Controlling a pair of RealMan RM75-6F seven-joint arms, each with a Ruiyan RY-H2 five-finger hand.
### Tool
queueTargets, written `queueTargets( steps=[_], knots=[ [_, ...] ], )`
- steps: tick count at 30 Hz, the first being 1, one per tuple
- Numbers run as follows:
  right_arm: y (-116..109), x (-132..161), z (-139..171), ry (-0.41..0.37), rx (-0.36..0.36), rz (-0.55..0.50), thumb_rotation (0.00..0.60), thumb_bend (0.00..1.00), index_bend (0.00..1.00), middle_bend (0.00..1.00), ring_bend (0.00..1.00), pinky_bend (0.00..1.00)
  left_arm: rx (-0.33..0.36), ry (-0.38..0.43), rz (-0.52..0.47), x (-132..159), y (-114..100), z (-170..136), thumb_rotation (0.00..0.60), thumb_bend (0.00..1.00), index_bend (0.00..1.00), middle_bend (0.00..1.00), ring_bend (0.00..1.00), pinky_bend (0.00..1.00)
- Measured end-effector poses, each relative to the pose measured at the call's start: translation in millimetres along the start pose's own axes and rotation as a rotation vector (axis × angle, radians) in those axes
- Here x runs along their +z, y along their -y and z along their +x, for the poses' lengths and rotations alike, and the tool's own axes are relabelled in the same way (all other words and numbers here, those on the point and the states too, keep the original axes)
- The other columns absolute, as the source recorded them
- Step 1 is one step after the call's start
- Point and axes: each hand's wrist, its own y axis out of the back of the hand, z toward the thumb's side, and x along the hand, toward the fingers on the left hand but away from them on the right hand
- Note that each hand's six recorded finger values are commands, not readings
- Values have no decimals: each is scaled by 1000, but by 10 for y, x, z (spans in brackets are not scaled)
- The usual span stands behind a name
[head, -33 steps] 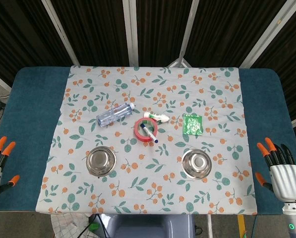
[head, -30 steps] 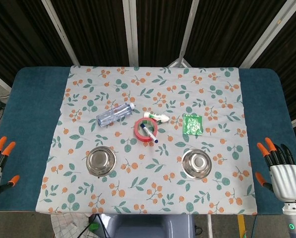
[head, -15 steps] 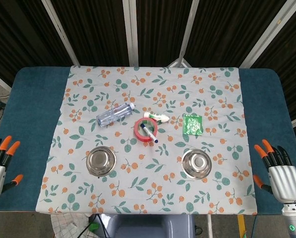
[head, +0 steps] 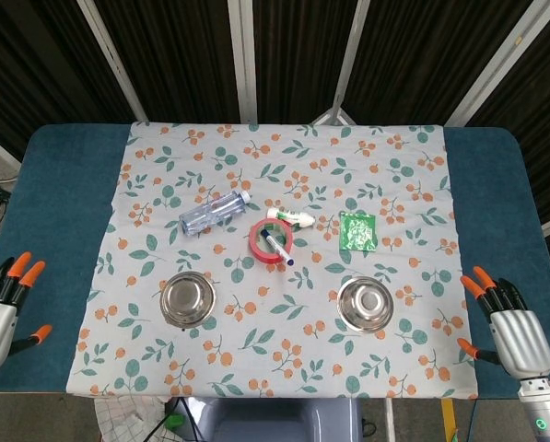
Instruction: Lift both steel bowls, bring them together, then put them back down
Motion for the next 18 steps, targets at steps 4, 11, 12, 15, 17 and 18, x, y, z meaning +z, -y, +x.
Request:
queueTargets(
  steps=[4,11,12,15,17,18],
  knots=[
    [6,24,15,-3,1,-3,600,131,144,53,131,100,-43,5,-16,13,74,33,600,0,117,0,0,114],
    [18,60,21,-14,-7,4,600,131,143,53,131,100,-71,31,-66,109,157,110,600,0,106,0,0,114],
    [21,61,23,-13,-8,6,600,131,143,53,131,100,-84,37,-76,134,188,129,600,0,105,0,0,113],
    [20,57,29,-10,-12,7,600,131,143,53,131,100,-128,57,-97,220,287,191,600,0,104,0,0,114],
    [13,48,31,-4,-18,12,600,130,143,53,131,100,-159,75,-107,298,355,244,600,0,104,0,0,114],
    [13,44,32,-1,-19,15,600,130,143,53,131,100,-180,89,-109,361,400,285,600,0,104,0,0,114]
  ],
)
